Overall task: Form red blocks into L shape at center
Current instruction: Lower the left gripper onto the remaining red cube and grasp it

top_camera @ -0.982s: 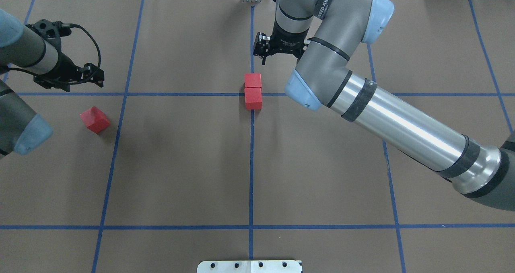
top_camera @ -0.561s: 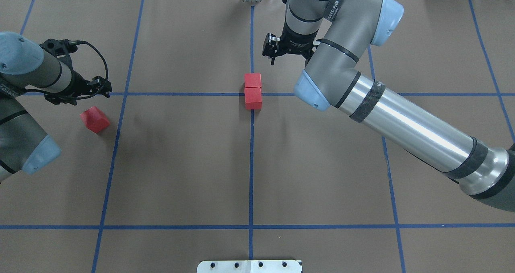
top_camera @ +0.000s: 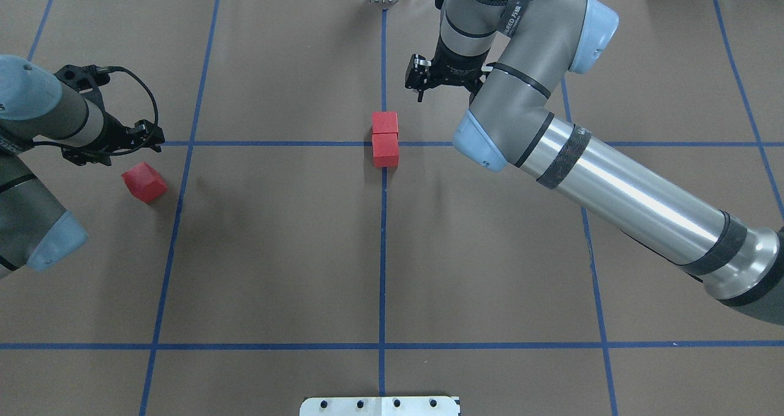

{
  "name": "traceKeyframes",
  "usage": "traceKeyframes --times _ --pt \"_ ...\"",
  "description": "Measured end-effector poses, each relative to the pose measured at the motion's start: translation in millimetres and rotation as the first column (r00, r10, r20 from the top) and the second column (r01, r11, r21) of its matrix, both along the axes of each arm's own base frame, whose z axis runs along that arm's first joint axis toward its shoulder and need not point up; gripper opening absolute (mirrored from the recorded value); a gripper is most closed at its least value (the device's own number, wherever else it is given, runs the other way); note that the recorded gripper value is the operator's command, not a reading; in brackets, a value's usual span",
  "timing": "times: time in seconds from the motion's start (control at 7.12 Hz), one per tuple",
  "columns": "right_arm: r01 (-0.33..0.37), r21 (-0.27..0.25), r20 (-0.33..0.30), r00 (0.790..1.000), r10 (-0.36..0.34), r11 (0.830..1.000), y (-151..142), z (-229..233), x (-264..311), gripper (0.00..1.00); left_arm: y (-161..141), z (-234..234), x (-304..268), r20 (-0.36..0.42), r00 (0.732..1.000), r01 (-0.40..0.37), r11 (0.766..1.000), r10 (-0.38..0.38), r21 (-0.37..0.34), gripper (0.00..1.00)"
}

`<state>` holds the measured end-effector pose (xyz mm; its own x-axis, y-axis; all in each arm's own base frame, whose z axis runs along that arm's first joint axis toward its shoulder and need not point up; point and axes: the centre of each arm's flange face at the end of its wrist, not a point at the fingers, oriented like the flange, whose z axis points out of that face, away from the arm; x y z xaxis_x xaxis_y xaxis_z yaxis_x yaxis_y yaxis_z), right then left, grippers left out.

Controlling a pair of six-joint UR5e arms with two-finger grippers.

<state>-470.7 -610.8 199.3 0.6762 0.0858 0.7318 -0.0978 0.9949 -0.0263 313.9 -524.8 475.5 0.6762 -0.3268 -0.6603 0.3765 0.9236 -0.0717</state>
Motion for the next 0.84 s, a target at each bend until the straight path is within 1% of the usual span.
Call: traceKeyframes --times 0.42,0.84 --pt "0.0 -0.001 -0.001 1.0 0.0 1.0 -0.1 0.8 -0.3 0.99 1.3 4.9 4.4 0.0 1.0 0.019 0.999 -0.019 -0.027 1.0" --pt "0.001 0.008 0.008 1.0 -0.001 1.0 2.0 9.0 1.1 0.99 13.6 7.8 26.8 0.014 0.999 0.031 0.999 -0.031 -0.041 1.0"
